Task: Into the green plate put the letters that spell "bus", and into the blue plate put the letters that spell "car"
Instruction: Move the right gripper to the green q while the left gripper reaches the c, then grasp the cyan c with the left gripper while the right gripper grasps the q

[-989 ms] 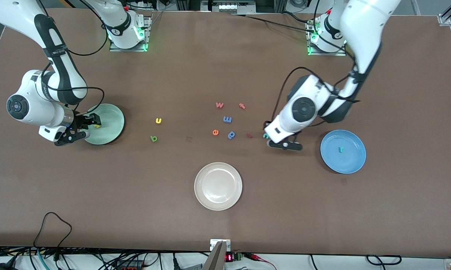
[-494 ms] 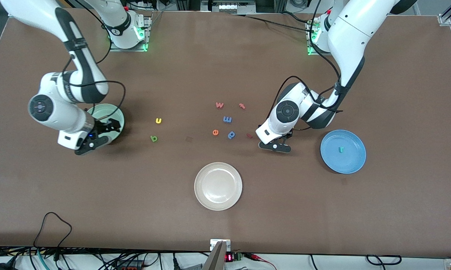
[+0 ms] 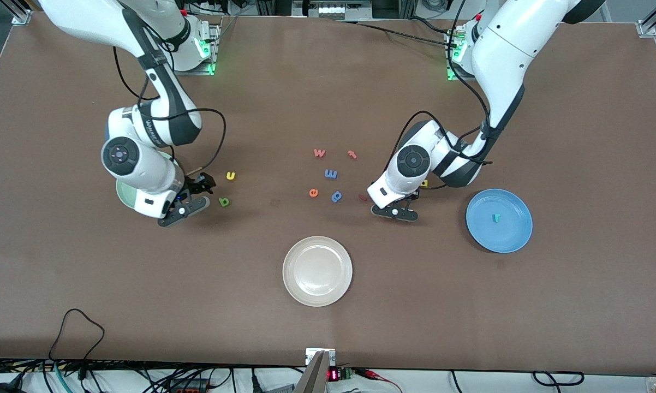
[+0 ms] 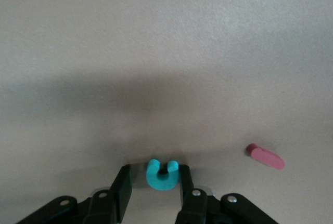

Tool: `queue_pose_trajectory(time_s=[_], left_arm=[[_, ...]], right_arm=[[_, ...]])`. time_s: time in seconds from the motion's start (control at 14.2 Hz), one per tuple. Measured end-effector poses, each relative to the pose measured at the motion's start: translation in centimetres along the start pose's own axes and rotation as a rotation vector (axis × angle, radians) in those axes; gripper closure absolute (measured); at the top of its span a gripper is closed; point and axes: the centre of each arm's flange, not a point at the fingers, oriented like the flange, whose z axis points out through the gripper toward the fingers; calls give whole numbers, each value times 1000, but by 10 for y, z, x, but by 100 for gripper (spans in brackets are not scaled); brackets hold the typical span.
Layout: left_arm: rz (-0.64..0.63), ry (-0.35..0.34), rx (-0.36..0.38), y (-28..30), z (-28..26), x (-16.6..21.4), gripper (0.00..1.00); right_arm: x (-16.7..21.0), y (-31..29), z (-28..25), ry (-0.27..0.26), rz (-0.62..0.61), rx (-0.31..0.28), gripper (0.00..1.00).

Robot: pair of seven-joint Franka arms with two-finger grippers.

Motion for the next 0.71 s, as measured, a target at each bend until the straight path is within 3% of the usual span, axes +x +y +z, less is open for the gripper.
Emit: queue_pose_trajectory(time_s=[0.14, 0.28, 0.42, 0.71], left_arm=[[5, 1, 1, 6, 0, -2, 58], [6, 1, 1, 7, 0, -3, 58], [4, 4, 1, 7, -1, -1, 74], [-21, 5, 8, -8, -7, 7, 73]], right_arm=[[10, -10, 17, -10, 2, 3, 34], [18, -21, 30, -11, 13, 3, 39], [21, -28, 40, -12, 20, 3, 40], [23, -27, 61, -6, 26, 2, 40]])
